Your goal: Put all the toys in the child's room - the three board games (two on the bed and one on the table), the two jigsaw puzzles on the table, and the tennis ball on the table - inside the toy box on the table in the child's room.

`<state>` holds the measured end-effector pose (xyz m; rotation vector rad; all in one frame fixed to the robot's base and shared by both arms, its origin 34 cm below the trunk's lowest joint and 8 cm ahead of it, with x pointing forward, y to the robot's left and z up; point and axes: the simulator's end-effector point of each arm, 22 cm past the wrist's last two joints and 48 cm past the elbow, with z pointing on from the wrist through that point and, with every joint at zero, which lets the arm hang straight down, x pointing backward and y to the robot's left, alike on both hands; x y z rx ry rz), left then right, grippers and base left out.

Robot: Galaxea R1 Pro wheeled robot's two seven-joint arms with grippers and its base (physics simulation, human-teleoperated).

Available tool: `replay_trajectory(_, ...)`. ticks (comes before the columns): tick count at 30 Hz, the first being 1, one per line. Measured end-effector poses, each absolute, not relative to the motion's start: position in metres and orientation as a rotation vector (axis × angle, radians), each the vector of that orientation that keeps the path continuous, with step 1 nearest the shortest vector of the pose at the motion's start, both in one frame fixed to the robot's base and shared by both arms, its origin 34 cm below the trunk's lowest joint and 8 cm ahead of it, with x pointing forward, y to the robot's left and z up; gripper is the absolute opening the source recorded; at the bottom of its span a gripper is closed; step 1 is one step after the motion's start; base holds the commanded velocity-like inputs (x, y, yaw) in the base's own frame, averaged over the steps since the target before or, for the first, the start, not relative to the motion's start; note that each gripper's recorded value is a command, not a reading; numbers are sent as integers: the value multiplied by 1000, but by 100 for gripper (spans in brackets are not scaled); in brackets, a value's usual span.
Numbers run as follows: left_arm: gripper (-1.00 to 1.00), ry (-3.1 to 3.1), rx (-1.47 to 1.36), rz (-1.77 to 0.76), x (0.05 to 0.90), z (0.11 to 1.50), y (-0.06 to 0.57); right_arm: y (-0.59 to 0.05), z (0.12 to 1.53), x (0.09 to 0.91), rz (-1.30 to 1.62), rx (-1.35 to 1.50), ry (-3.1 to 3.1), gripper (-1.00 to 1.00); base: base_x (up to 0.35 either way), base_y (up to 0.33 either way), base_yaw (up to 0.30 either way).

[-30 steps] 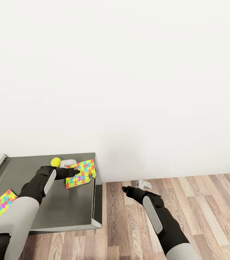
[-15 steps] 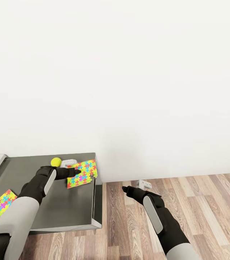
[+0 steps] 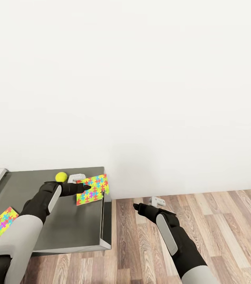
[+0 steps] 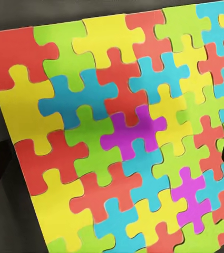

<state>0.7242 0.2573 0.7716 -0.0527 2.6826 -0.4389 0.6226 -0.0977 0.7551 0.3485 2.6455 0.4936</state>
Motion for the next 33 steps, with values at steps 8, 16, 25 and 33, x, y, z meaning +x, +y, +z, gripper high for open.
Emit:
replay_trajectory(8, 100, 2681, -53, -440, 724, 772, 258, -98, 755, 623, 494, 348, 2645, 100, 0, 0, 0)
replay_trajectory(16, 100, 2680, -53, -443, 724, 772, 257, -98, 755, 623, 494, 349, 2645, 100, 0, 0, 0)
replay_trajectory(25, 100, 2680, -55, -445, 724, 772, 257, -98, 755, 623, 494, 350, 2645, 100, 0, 0, 0)
replay_trajectory(33, 100, 2661, -31, -528, 724, 777, 245, -98, 755, 623, 494, 350, 2645, 100, 0, 0, 0)
